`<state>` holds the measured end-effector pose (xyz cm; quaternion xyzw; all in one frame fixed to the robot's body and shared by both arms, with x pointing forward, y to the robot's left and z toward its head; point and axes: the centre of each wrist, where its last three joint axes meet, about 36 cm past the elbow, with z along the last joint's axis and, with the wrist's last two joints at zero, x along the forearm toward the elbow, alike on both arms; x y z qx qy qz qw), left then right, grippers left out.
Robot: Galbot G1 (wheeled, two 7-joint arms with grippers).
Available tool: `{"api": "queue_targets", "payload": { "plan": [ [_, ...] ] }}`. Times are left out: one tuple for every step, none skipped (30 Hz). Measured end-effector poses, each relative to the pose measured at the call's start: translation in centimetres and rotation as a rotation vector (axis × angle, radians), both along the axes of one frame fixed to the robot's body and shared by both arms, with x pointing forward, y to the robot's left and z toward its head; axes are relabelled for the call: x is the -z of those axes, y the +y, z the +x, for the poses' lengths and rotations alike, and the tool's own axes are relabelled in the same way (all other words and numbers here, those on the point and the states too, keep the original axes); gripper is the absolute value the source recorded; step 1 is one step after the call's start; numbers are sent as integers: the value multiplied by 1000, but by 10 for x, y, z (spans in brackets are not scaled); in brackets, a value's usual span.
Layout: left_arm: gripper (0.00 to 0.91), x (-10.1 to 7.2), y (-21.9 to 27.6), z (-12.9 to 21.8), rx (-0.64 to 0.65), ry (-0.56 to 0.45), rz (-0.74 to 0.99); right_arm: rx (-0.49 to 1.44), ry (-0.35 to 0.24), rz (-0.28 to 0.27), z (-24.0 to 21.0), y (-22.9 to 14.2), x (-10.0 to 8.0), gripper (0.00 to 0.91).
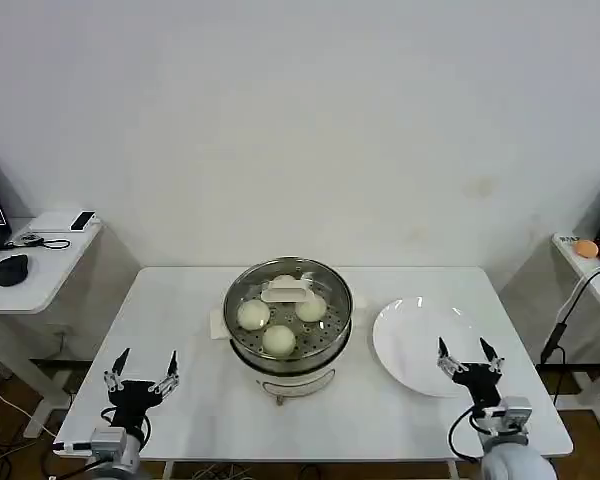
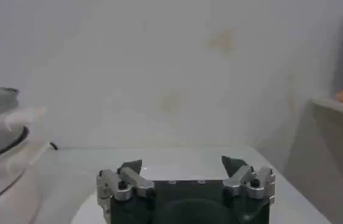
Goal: Take steamed baozi put them in steamer then cover it.
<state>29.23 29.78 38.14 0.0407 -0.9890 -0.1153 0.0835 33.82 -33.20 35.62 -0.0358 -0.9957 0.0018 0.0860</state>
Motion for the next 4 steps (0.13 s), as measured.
{"api": "queue_targets", "payload": {
  "plan": [
    [907,0,0,0,0,0,0,1,1,-2,0,-1,0,907],
    [907,0,0,0,0,0,-1,2,1,-5,0,-1,0,907],
    [907,0,0,0,0,0,-2,3,2,-7,0,-2,-1,907],
    [907,0,0,-1,-1,0,-2,2,2,-8,0,-2,-1,907]
  ]
}}
